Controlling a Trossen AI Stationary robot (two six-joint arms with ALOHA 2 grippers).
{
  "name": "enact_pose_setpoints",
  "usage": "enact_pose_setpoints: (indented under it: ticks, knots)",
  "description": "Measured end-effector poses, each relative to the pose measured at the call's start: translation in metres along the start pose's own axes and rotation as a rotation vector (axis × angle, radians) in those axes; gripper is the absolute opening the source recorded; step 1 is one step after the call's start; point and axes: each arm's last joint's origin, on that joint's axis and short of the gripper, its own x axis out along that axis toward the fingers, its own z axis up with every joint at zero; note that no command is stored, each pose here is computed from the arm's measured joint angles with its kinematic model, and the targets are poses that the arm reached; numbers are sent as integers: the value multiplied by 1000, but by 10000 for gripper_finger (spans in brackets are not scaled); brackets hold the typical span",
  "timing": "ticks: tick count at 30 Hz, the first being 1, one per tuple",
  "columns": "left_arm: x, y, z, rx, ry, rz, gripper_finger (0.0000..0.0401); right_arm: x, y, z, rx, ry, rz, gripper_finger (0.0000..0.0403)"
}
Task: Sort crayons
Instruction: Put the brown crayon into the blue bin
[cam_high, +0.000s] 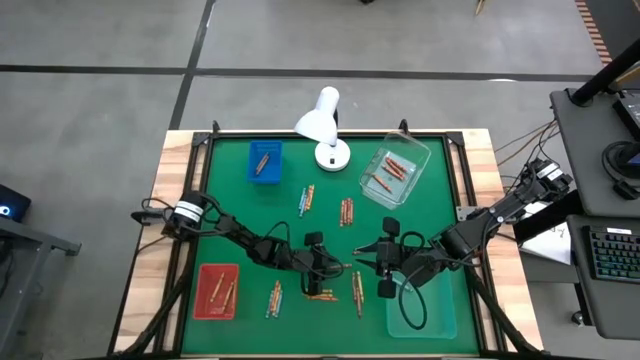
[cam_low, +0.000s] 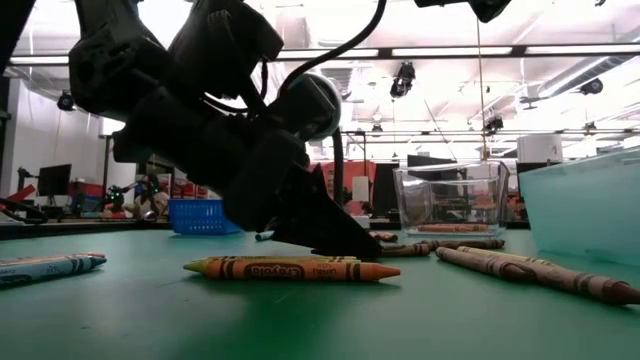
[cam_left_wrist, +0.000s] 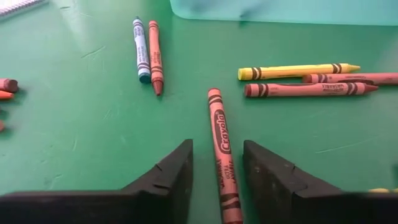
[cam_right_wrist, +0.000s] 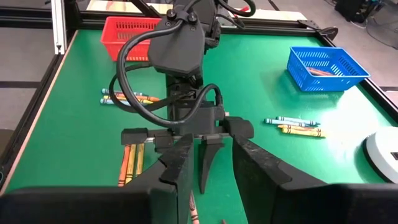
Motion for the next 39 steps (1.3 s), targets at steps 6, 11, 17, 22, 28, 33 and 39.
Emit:
enact_pose_setpoints:
  ticks: [6, 11, 17, 22, 28, 33, 39]
  knots:
    - [0, 0, 0, 10, -2, 11, 49, 0, 0, 0, -8, 0, 0, 102]
    - [-2, 0, 3, 25, 0, 15, 9, 0, 0, 0, -9, 1, 0, 102]
    - [-15, 2, 17, 85, 20, 49, 3, 0, 0, -1, -9, 2, 1, 102]
    - [-38, 5, 39, 168, 42, 99, 2, 0, 0, -1, -7, 2, 2, 102]
    - [-83, 15, 67, 204, 108, 195, 1, 0, 0, -1, 34, 4, 2, 102]
    - [-131, 25, 84, 117, 175, 240, 0, 0, 0, -2, 40, 5, 2, 102]
    - [-189, 48, 82, 14, 275, 508, 0, 0, 0, -2, 43, 4, 1, 102]
